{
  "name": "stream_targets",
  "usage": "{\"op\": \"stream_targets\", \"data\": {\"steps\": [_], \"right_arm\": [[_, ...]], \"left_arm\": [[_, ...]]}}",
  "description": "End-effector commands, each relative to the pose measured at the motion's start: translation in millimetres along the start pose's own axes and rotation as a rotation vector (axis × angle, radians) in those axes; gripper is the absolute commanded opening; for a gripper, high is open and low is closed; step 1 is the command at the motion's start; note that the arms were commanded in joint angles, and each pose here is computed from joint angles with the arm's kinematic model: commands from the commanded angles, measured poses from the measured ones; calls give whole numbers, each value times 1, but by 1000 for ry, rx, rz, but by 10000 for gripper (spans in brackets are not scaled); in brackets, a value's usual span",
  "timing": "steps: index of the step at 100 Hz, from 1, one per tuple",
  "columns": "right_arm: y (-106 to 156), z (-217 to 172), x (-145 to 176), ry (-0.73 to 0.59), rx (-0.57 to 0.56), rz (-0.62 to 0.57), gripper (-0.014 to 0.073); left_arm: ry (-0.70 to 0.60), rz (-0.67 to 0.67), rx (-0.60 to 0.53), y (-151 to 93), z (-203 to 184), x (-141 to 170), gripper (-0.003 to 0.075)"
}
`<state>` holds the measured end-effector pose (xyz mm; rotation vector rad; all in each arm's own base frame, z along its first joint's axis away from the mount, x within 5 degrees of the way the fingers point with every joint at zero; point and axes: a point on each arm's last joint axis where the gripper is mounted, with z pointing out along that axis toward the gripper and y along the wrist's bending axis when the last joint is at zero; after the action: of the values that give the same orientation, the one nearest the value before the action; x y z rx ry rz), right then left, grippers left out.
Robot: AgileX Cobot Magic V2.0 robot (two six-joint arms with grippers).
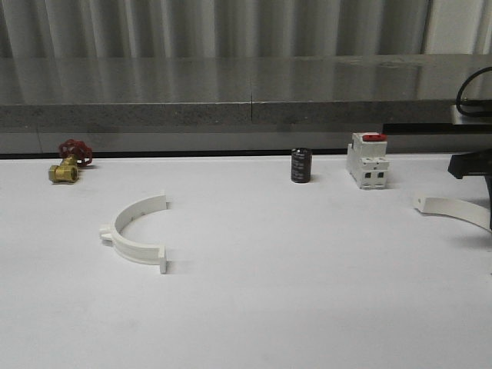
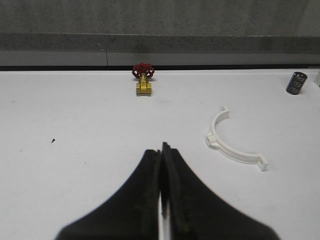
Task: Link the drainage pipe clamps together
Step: 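Grasp the other white clamp half with the right gripper, then carry the clamp half toward the placed half with the right gripper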
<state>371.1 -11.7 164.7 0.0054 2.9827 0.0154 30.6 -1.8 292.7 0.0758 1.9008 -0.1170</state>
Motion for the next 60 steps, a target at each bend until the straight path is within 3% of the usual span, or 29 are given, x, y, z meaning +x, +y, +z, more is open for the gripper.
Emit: {"op": "stream_targets", "data": {"steps": [1, 23, 60], "right_arm": [[1, -28, -9, -81, -19, 11, -36], [42, -62, -16, -143, -63, -17, -36], [163, -92, -10, -195, -124, -2, -36]], "left_arm": [[-86, -1, 6, -1, -3, -13, -21], [-86, -1, 6, -1, -3, -13, -21], [-86, -1, 6, -1, -3, -13, -21]]}}
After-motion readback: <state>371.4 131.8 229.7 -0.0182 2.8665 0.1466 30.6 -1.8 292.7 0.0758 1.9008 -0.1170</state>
